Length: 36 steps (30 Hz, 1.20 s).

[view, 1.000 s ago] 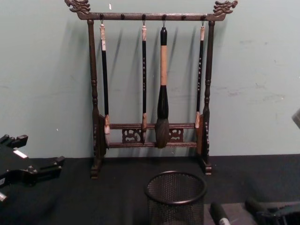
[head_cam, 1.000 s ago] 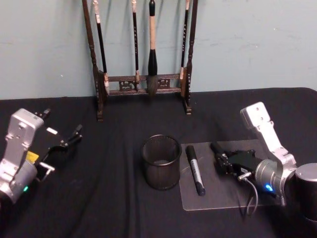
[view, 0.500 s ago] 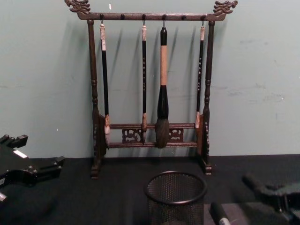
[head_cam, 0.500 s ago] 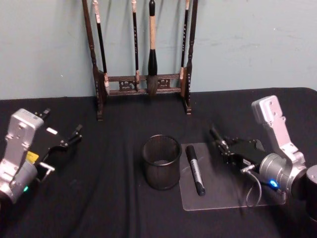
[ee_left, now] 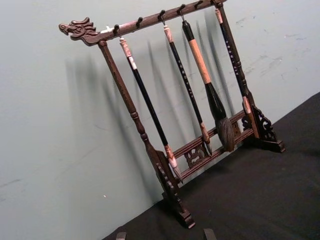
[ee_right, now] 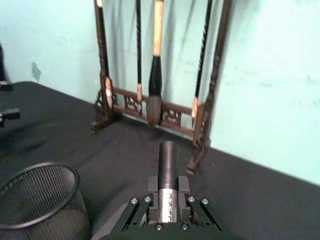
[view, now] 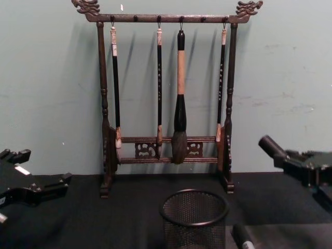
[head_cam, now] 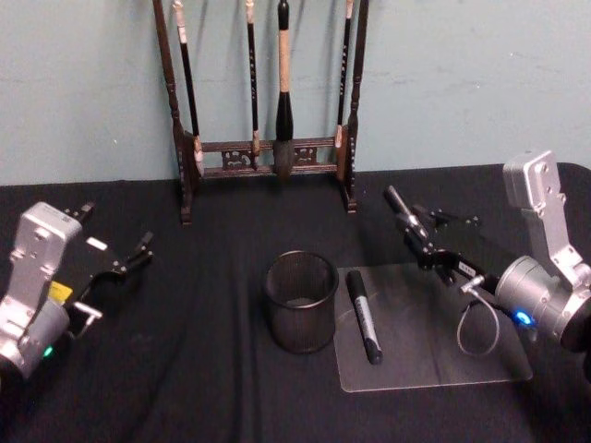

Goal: Pick up the water-based marker from the table and place it into the pen holder.

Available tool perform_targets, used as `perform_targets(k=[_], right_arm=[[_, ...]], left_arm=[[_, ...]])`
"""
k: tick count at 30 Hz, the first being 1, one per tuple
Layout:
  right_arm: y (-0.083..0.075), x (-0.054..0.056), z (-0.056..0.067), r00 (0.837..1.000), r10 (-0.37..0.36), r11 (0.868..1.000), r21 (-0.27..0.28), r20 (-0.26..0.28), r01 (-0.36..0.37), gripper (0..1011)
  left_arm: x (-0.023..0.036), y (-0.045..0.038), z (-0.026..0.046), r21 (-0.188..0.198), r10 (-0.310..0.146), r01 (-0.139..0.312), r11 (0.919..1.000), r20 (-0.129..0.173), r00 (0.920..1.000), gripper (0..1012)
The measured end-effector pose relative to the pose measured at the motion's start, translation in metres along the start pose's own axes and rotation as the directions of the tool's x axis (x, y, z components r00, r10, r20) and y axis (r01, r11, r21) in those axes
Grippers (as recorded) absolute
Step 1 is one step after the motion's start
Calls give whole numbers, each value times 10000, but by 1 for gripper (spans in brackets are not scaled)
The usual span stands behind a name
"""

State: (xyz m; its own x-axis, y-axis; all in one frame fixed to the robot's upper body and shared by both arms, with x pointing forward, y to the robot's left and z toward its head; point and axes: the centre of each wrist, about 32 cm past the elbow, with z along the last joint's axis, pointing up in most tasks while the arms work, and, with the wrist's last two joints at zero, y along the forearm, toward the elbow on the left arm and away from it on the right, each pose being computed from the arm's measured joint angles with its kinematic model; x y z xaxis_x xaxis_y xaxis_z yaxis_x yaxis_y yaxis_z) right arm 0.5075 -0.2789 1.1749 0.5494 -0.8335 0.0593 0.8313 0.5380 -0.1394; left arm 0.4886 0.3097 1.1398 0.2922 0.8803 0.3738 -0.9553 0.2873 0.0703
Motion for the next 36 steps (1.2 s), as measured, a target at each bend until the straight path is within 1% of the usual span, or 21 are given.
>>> perform_targets(k=[2, 4, 7, 12, 13, 15, 16, 17, 19, 20, 22, 24, 27, 30, 31, 32, 33, 36], right_arm=[[20, 20, 37, 9998, 195, 9995, 245, 105, -198, 236], [26, 25, 46, 9996, 245, 9993, 291, 126, -249, 236], [92, 40, 119, 9977, 608, 9968, 496, 307, -623, 236], [191, 28, 203, 9935, 1020, 9921, 680, 497, -1052, 236], [191, 28, 203, 9935, 1020, 9921, 680, 497, -1052, 236], [244, 12, 240, 9910, 1213, 9892, 760, 559, -1254, 236], [244, 12, 240, 9910, 1213, 9892, 760, 559, -1254, 236], [293, -2, 271, 9889, 1359, 9865, 842, 596, -1406, 235], [310, -7, 284, 9882, 1404, 9855, 873, 611, -1455, 235], [361, -28, 316, 9856, 1560, 9822, 955, 649, -1617, 236], [415, -54, 344, 9825, 1732, 9786, 1009, 688, -1796, 236], [445, -69, 356, 9807, 1822, 9765, 1034, 712, -1889, 235], [529, -122, 382, 9748, 2093, 9702, 1084, 771, -2169, 236], [561, -143, 391, 9724, 2192, 9676, 1100, 796, -2271, 236], [621, -189, 408, 9674, 2389, 9621, 1144, 845, -2476, 236], [621, -189, 408, 9674, 2389, 9621, 1144, 845, -2476, 236], [677, -233, 417, 9634, 2548, 9573, 1191, 830, -2634, 236], [718, -264, 422, 9605, 2663, 9539, 1209, 814, -2747, 235]], left_arm=[[0, 0, 0, 0, 0, 0, 10000, -1, 10000, 1001], [0, 0, 0, -1, 0, 0, 10000, -1, 10000, 1001], [0, 0, 0, 0, 0, 0, 10000, 0, 10000, 1001], [0, 0, 0, 0, -1, 1, 10000, -1, 10000, 1001], [0, 0, 0, 0, -1, 1, 10000, -1, 10000, 1001], [0, 0, 0, 0, 0, 0, 10000, 0, 10000, 1001], [0, 0, 0, 0, 0, 0, 10000, -1, 10000, 1001], [0, 0, 0, 0, -1, 1, 10000, 0, 10000, 1001], [0, 0, 0, 0, 0, 0, 10000, 0, 10000, 1001], [0, 0, 0, 0, 0, 0, 10000, 0, 10000, 1001], [0, 0, 0, 0, 0, 0, 10000, 0, 10000, 1001], [0, 0, 0, 0, 0, 0, 10000, -1, 10000, 1001], [0, 0, 0, 0, 0, 0, 10000, -1, 10000, 1001], [0, 0, 0, -1, 0, 0, 10000, 0, 10000, 1001], [0, 0, 0, 0, -1, 1, 10000, 0, 10000, 1001], [0, 0, 0, 0, -1, 1, 10000, -1, 10000, 1001], [0, 0, 0, -1, -1, 1, 10000, 0, 10000, 1001], [0, 0, 0, 0, -1, 1, 10000, 0, 10000, 1001]])
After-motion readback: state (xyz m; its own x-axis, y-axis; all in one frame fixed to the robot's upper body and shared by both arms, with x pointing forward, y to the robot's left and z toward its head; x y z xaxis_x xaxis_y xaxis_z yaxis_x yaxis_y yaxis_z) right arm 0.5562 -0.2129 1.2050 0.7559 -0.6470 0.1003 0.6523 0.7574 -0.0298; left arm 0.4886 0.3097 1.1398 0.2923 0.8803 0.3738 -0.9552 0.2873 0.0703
